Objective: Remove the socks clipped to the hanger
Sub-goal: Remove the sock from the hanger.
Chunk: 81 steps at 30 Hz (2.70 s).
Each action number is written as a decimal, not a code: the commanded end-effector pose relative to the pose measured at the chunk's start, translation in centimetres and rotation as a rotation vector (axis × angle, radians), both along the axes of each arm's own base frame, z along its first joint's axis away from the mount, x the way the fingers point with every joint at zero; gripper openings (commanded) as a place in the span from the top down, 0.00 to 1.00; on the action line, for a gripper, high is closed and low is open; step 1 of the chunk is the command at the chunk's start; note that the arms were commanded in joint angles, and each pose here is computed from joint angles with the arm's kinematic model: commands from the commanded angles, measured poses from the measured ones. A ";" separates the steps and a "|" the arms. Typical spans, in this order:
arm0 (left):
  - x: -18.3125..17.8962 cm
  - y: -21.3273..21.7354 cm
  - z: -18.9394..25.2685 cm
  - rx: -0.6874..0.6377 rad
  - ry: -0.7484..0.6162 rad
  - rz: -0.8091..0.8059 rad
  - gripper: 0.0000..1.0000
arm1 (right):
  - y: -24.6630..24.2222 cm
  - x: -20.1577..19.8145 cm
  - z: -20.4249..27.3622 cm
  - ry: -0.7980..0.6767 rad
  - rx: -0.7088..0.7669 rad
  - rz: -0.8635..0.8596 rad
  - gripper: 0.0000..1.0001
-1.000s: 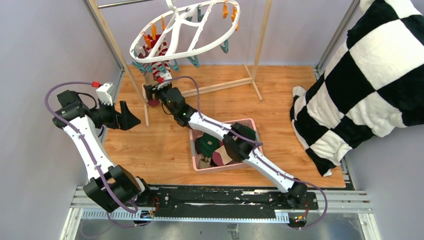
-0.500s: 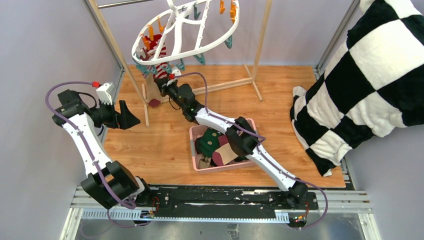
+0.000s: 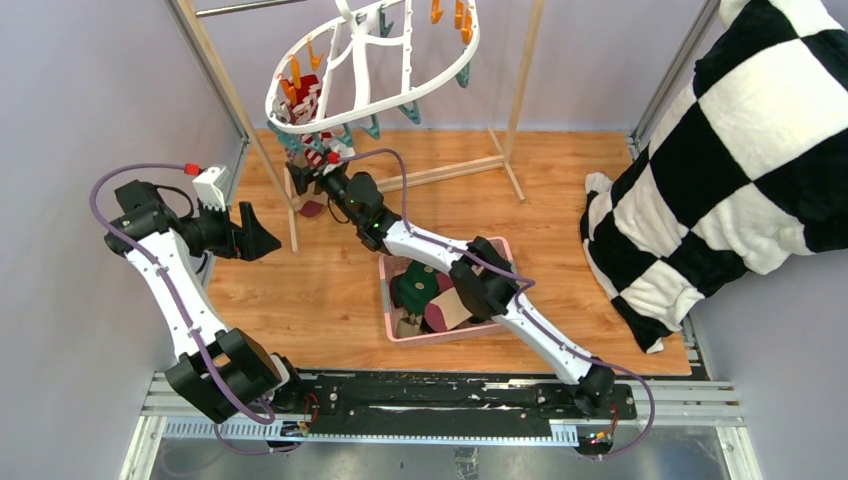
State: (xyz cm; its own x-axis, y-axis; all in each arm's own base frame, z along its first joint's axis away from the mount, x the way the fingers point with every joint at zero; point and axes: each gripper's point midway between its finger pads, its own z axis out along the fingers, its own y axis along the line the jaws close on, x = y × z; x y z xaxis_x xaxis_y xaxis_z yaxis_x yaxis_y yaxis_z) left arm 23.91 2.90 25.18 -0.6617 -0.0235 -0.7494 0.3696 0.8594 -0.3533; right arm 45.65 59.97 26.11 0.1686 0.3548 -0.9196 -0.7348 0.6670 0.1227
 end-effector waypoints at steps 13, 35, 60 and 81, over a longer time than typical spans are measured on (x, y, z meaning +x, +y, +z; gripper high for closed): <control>-0.4 -0.2 0.5 0.000 -0.002 -0.025 0.11 | -1.2 0.6 5.4 -0.119 0.124 -0.087 0.99; -3.6 -8.3 4.8 -0.039 -0.156 -0.239 0.10 | -11.2 -20.1 13.2 0.046 0.230 0.544 1.00; -4.9 -14.7 9.8 -0.209 -0.368 -0.588 0.03 | -16.3 -27.4 17.0 0.356 0.415 0.996 1.00; -5.3 -16.5 8.7 -0.304 -0.350 -0.693 0.26 | -15.4 -27.6 16.0 0.407 0.341 0.967 0.96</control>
